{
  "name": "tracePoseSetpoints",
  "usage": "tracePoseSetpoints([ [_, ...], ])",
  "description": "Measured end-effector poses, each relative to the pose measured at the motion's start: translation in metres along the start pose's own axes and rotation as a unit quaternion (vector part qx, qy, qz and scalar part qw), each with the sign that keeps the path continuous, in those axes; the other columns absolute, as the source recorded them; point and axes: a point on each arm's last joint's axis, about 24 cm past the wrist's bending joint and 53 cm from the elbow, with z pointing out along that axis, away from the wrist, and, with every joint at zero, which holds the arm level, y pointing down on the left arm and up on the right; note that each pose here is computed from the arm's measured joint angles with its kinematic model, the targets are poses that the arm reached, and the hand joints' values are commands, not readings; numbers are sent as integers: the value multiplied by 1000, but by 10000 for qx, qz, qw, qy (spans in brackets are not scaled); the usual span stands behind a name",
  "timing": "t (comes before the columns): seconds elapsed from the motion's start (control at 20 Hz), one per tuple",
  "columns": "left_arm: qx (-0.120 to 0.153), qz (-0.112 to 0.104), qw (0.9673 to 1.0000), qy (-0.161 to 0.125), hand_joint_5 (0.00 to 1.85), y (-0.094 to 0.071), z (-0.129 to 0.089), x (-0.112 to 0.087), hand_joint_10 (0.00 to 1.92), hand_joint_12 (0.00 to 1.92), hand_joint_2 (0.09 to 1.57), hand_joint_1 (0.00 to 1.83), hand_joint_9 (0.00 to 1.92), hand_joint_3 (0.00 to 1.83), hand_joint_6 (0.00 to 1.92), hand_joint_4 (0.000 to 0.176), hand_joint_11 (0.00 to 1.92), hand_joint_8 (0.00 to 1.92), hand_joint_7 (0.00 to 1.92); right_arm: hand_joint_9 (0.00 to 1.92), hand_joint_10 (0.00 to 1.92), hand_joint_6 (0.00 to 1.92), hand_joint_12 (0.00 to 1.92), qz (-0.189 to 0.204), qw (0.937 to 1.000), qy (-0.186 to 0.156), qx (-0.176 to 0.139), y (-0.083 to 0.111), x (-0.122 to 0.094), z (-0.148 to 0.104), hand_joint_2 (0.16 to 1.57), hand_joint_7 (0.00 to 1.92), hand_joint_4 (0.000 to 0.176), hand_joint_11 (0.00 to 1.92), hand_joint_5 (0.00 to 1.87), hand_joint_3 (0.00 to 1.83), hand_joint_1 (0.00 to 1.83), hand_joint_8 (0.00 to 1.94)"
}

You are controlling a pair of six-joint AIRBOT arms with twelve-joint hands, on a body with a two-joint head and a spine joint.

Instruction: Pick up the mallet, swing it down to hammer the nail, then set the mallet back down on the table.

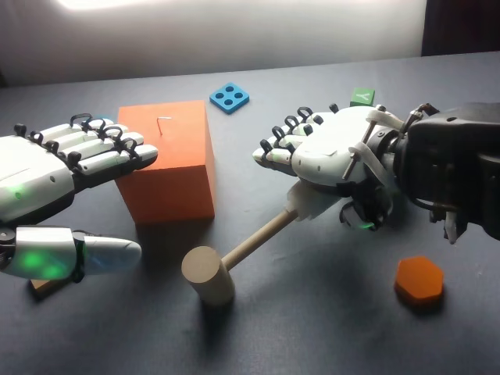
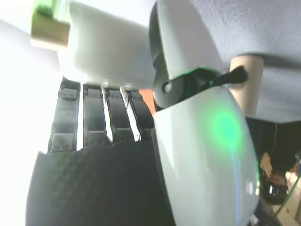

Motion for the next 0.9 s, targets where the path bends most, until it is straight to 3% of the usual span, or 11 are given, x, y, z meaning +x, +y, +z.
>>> tracePoseSetpoints([
  [0.05,12,0,10000,11,54,0,0,1,0,15,1161,0,13,5,0,0,8,0,26,0,0,0,22,1,10000,-2,3,0,0,2,983,0,0,46,0,0,1349,0],
  [0.15,22,0,10000,26,71,-1,1,3,6,24,1161,0,25,4,7,0,24,6,39,0,0,0,307,0,10000,-2,-22,2,0,5,984,0,0,1,0,4,1344,0],
  [0.2,8,-8,10000,6,79,0,1,2,9,30,1158,0,34,2,10,0,36,9,47,0,0,0,254,-2,10000,4,-40,4,0,8,988,0,0,0,0,4,1402,0],
  [0.3,-6,-5,10000,0,69,1,0,2,1,25,1158,0,18,2,4,0,16,0,30,0,0,0,333,-1,10000,11,-63,6,1,12,984,0,0,0,0,2,1387,0],
  [0.35,-11,3,10000,7,72,1,-1,3,1,23,1166,0,17,6,4,0,9,0,29,0,0,0,250,-4,10000,12,-69,7,1,14,1001,0,0,0,0,7,1428,0],
  [0.4,-25,6,10000,24,71,2,-1,4,1,24,1166,0,18,5,4,0,11,0,29,3,0,0,449,-1,10000,21,-63,7,2,15,995,0,0,0,0,2,1441,0],
  [0.5,-29,6,10000,28,81,2,-1,5,4,28,1161,0,25,2,7,0,15,5,39,15,4,0,591,-23,10000,66,-48,5,8,17,998,0,0,0,0,1,1435,0],
  [0.6,-35,-4,10000,15,87,3,-1,4,9,34,1159,0,39,1,8,0,24,9,52,2,0,0,538,-15,9999,122,-11,1,14,20,1015,0,0,0,0,7,1431,0],
  [0.7,-44,-17,10000,7,75,3,-1,4,6,34,1170,0,37,6,2,0,17,4,45,30,10,0,667,-25,9999,133,28,-3,16,21,1010,0,0,0,0,2,1416,0],
  [0.9,-84,-29,10000,28,42,6,-2,5,0,10,1172,0,3,4,1,0,0,0,10,56,12,1,699,-41,9999,138,-13,-1,16,22,999,22,0,0,3,0,1395,2],
])
